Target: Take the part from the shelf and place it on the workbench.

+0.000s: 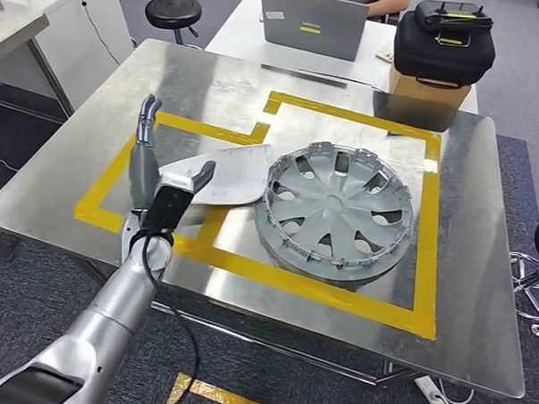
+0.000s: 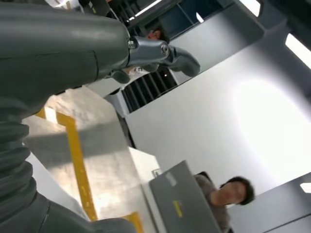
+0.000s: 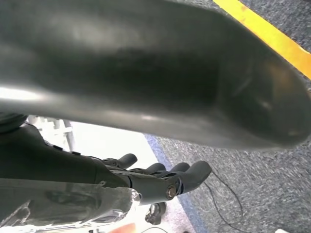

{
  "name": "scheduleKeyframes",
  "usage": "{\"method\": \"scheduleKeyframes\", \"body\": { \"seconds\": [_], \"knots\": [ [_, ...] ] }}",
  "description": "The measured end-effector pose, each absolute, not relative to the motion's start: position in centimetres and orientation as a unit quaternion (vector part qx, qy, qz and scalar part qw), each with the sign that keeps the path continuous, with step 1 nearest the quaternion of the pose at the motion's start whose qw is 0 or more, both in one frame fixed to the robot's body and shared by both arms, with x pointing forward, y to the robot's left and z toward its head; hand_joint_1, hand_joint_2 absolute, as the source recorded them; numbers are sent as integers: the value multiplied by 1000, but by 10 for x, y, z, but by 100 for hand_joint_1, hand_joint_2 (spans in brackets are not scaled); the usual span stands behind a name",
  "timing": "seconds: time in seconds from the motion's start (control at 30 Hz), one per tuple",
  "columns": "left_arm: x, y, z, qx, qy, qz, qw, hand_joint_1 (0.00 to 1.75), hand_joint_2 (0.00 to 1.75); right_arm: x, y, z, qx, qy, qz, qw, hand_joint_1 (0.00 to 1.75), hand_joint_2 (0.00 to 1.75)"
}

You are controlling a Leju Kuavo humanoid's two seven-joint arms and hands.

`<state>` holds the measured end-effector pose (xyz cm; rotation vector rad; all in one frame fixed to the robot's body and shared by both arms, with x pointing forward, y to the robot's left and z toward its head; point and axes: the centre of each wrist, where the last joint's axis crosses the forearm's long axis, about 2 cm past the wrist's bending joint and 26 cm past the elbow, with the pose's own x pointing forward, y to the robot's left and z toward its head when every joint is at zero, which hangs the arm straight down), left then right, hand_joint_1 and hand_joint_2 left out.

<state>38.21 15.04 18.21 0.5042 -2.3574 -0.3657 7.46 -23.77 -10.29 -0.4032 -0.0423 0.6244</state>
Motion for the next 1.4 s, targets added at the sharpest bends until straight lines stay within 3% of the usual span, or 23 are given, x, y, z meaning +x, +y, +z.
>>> {"method": "scheduleKeyframes", "body": {
  "seconds": [0.2,0.33,0.67,0.83,1.17,1.4],
  "knots": [
    [349,141,209,94,-948,-20,305,0,175,77,-238,-103,-199,-22,304,931,0,0],
    [313,131,230,-23,-957,61,282,0,0,73,-238,-103,-200,-16,301,932,0,0],
    [265,136,266,-135,-951,165,224,0,0,73,-239,-103,-203,-11,292,935,0,0],
    [269,134,253,-176,-931,191,258,0,0,72,-239,-103,-208,-8,276,938,0,0],
    [277,127,234,-140,-903,212,347,0,0,69,-239,-104,-210,1,251,945,0,0],
    [278,117,229,-141,-896,214,362,0,0,68,-237,-103,-209,2,242,948,0,0]
  ]
}}
